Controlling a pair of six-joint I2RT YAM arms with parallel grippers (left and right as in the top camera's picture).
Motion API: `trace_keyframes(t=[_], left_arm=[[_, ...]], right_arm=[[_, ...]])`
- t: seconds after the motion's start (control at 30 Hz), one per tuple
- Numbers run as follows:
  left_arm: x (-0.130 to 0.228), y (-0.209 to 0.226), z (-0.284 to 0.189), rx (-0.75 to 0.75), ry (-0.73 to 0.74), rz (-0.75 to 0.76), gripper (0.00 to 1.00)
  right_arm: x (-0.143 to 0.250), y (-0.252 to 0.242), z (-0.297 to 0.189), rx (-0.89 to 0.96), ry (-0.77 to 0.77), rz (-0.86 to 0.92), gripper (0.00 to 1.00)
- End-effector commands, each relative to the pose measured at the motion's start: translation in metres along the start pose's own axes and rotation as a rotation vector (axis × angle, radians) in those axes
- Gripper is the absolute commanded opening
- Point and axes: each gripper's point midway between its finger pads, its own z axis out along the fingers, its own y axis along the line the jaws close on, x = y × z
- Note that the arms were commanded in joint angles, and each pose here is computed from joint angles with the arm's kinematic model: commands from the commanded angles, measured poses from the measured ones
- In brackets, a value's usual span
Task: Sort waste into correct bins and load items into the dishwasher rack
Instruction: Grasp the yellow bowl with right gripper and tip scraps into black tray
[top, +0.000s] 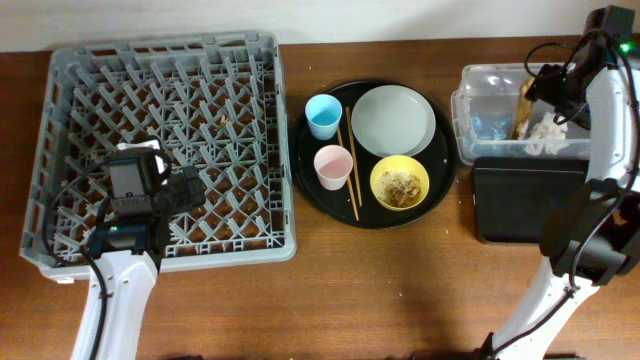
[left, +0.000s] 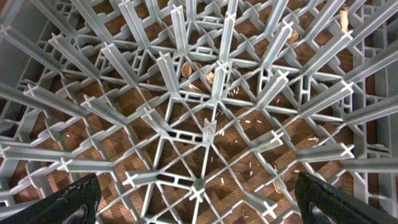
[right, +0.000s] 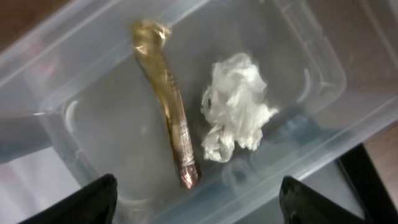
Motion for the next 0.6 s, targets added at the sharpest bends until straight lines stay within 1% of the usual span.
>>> trace_keyframes(t=[0.0,0.03,0.07,0.1,0.13,0.17,0.2,0.23,0.3,0.37,0.4,0.43,0.47,0.53,0.57], left_arm=[[-0.004,-0.001,-0.001,0.010,-0.007,0.013,0.99],[-0.004,-0.001,-0.001,0.010,-0.007,0.013,0.99],[-0.004,-0.001,-0.001,0.010,-0.007,0.013,0.99],[-0.004,-0.001,-0.001,0.010,-0.007,0.013,0.99],[-0.004,-0.001,-0.001,0.010,-0.007,0.013,0.99],[-0.004,-0.001,-0.001,0.010,-0.007,0.013,0.99],[-0.004,-0.002,-0.001,0.010,-0.007,0.014,0.99],[-0.004,-0.001,-0.001,0.010,-0.007,0.013,0.99],[-0.004,-0.001,-0.001,0.010,-0.007,0.013,0.99],[-0.004,-0.001,-0.001,0.010,-0.007,0.013,0.99],[-0.004,-0.001,-0.001,0.010,-0.007,0.013,0.99],[-0.004,-0.001,-0.001,0.010,-0.007,0.013,0.99],[-0.004,-0.001,-0.001,0.010,-0.007,0.013,0.99],[-0.004,-0.001,-0.001,0.010,-0.007,0.013,0.99],[-0.004,-0.001,-0.001,0.010,-0.007,0.013,0.99]], right_arm=[[-0.016,0.031,-0.107,-0.185,-0.110,-0.090,0.85],[0.005,0.058,-0.154,-0.336,-0.095,-0.179,0.85],[0.021,0.069,-0.179,-0.373,-0.083,-0.210,0.85],[0.044,0.084,-0.194,-0.387,-0.042,-0.257,0.84],[0.056,0.105,-0.197,-0.410,-0.030,-0.307,0.82],[0.069,0.123,-0.198,-0.425,-0.011,-0.354,0.82],[0.094,0.150,-0.193,-0.422,0.041,-0.422,0.81],[0.120,0.166,-0.179,-0.389,0.121,-0.450,0.80],[0.167,0.181,-0.148,-0.331,0.279,-0.508,0.75],[0.203,0.202,-0.118,-0.310,0.352,-0.564,0.73],[0.216,0.210,-0.106,-0.300,0.369,-0.563,0.73],[0.230,0.220,-0.089,-0.289,0.385,-0.533,0.69],[0.242,0.226,-0.059,-0.239,0.371,-0.459,0.59],[0.259,0.227,-0.024,-0.206,0.376,-0.384,0.49],[0.265,0.229,-0.012,-0.208,0.373,-0.375,0.45]])
